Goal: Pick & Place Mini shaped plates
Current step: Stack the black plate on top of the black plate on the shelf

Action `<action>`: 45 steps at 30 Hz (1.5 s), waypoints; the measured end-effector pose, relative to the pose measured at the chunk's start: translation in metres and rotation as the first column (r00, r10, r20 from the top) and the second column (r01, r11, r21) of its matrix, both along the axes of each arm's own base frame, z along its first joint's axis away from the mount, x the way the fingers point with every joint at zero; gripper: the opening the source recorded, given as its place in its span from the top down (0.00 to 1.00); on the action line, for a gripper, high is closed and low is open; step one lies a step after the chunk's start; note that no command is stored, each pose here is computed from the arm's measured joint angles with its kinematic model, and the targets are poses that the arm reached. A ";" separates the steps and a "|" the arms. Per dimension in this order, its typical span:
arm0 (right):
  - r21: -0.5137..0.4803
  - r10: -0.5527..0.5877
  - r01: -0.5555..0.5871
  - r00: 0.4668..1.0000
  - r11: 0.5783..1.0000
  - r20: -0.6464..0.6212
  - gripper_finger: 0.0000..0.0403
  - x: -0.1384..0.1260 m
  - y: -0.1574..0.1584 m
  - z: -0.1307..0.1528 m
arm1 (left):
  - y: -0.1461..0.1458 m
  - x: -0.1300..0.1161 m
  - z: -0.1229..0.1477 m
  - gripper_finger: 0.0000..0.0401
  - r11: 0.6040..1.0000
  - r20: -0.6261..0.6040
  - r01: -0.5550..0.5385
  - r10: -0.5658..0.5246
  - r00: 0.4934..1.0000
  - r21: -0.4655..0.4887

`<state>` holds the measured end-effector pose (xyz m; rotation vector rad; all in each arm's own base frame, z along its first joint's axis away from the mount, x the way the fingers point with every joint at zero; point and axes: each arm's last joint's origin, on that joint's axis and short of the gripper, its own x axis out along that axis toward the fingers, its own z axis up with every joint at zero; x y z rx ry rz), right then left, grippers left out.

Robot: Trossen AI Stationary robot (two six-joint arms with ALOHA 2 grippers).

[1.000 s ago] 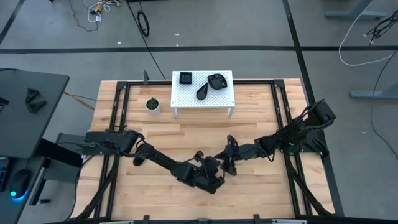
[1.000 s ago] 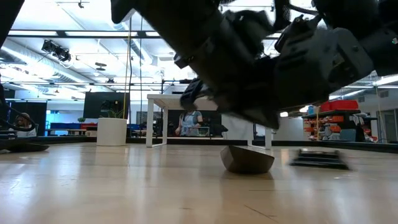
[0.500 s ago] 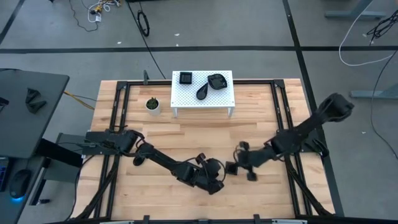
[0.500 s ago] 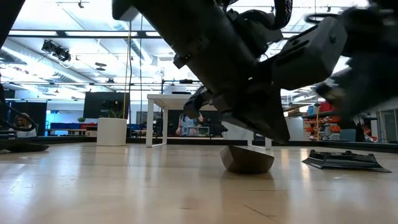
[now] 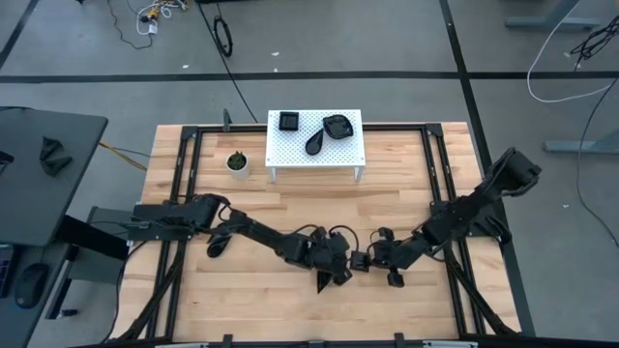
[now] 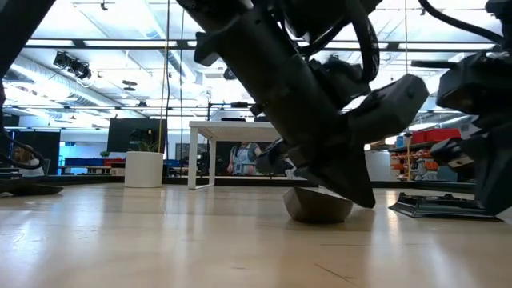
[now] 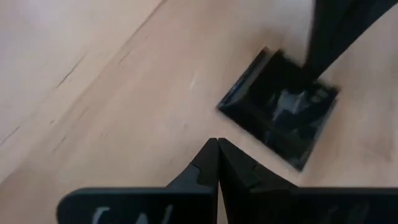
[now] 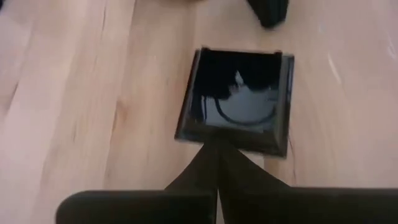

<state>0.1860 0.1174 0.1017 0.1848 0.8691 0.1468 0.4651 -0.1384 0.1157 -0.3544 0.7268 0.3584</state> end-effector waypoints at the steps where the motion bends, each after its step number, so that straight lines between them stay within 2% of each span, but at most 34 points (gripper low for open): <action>1: 0.001 -0.002 0.002 1.000 1.000 0.011 0.99 0.002 0.000 -0.001 | 0.001 0.002 0.001 0.98 1.000 0.012 0.009 -0.009 1.000 -0.007; 5: 0.006 -0.010 0.010 0.999 1.000 0.050 0.99 0.009 -0.002 -0.003 | 0.003 0.003 -0.001 0.99 0.999 0.005 0.033 -0.033 0.999 -0.018; 19: 0.006 -0.047 0.047 0.991 0.999 0.122 0.99 0.016 -0.005 0.000 | 0.001 0.002 -0.002 0.99 0.999 0.002 0.029 -0.029 1.000 0.040; 31: 0.073 -0.081 0.067 0.975 0.995 0.208 1.00 0.016 -0.007 0.022 | -0.002 0.003 -0.001 0.99 0.999 0.016 0.050 -0.051 0.999 0.016; 40: 0.054 -0.135 0.125 0.956 0.991 0.260 1.00 0.017 -0.010 0.028 | -0.004 0.010 0.006 0.99 0.995 0.111 0.095 -0.099 0.989 0.041; 45: 0.029 -0.170 0.168 0.946 0.985 0.276 1.00 0.018 -0.012 0.028 | -0.005 0.011 0.007 0.98 0.994 0.124 0.096 -0.101 0.987 0.044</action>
